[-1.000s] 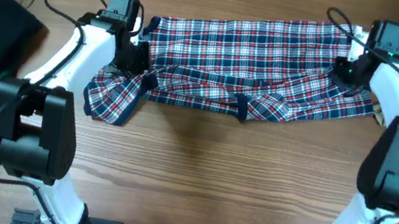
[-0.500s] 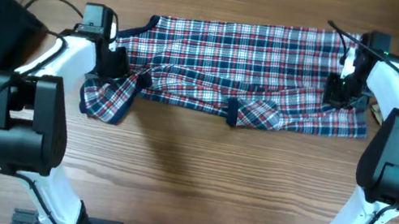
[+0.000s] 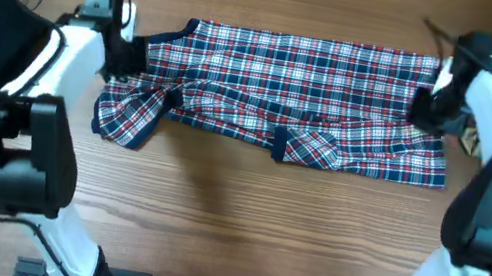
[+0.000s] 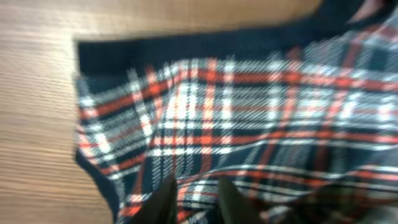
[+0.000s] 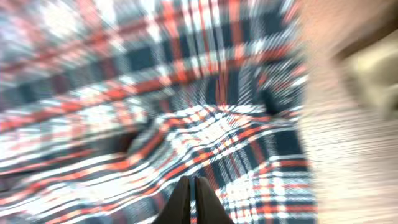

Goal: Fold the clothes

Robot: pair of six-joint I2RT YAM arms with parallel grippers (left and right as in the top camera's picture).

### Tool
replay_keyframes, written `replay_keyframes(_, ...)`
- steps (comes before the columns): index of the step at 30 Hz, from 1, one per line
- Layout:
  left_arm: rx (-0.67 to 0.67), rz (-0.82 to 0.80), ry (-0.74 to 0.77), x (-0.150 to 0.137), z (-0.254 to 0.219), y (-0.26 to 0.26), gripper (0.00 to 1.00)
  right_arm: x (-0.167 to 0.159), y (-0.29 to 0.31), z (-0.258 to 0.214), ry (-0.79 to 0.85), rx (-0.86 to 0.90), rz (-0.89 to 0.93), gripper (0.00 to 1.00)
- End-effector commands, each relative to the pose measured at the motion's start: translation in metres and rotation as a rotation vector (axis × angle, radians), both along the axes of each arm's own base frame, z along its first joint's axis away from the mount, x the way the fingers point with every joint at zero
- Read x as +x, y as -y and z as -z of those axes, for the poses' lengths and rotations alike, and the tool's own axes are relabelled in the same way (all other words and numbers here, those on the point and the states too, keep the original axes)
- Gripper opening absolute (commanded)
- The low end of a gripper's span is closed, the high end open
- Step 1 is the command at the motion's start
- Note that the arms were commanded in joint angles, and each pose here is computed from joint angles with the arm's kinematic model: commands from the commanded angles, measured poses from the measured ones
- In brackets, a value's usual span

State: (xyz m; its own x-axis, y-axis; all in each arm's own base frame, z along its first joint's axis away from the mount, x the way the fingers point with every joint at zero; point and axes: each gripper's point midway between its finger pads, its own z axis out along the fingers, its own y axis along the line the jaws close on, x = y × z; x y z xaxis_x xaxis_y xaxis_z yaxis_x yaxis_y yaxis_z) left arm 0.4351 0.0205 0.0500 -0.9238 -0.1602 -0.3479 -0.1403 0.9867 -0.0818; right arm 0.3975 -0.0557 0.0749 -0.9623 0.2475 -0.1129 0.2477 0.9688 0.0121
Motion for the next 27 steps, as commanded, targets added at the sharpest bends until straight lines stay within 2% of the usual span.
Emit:
replay_keyframes(1, -0.066, -0.051, 0.143, 0.018, -0.059, 0.004, 0.28, 0.023, -0.042, -0.081, 0.259, 0.106, -0.298, 0.11)
replay_keyframes(4, -0.194, -0.041, 0.114, 0.013, -0.056, 0.025, 0.28, 0.025, -0.094, -0.097, 0.367, 0.158, -0.708, 0.30)
replay_keyframes(9, -0.231, -0.064, 0.054, 0.001, -0.046, 0.030, 0.29, 0.036, -0.179, -0.090, 0.546, 0.137, -1.329, 0.33)
replay_keyframes(11, -0.228, -0.066, 0.038, -0.003, -0.041, 0.030, 0.29, 0.030, -0.203, -0.077, 0.540, 0.136, -1.481, 0.32)
replay_keyframes(18, -0.186, -0.085, 0.016, -0.010, -0.031, 0.023, 0.35, -0.009, -0.265, -0.013, 0.362, 0.301, -1.632, 0.33)
replay_keyframes(22, -0.187, -0.086, 0.014, -0.010, -0.031, 0.023, 0.36, -0.015, -0.275, 0.008, 0.313, 0.325, -1.659, 0.31)
replay_keyframes(24, -0.184, -0.087, 0.013, -0.010, -0.031, 0.022, 0.37, -0.015, -0.275, 0.017, 0.299, 0.326, -1.676, 0.28)
replay_keyframes(27, -0.177, -0.084, 0.018, -0.009, -0.031, 0.021, 0.38, -0.012, -0.265, 0.029, 0.245, 0.265, -1.674, 0.27)
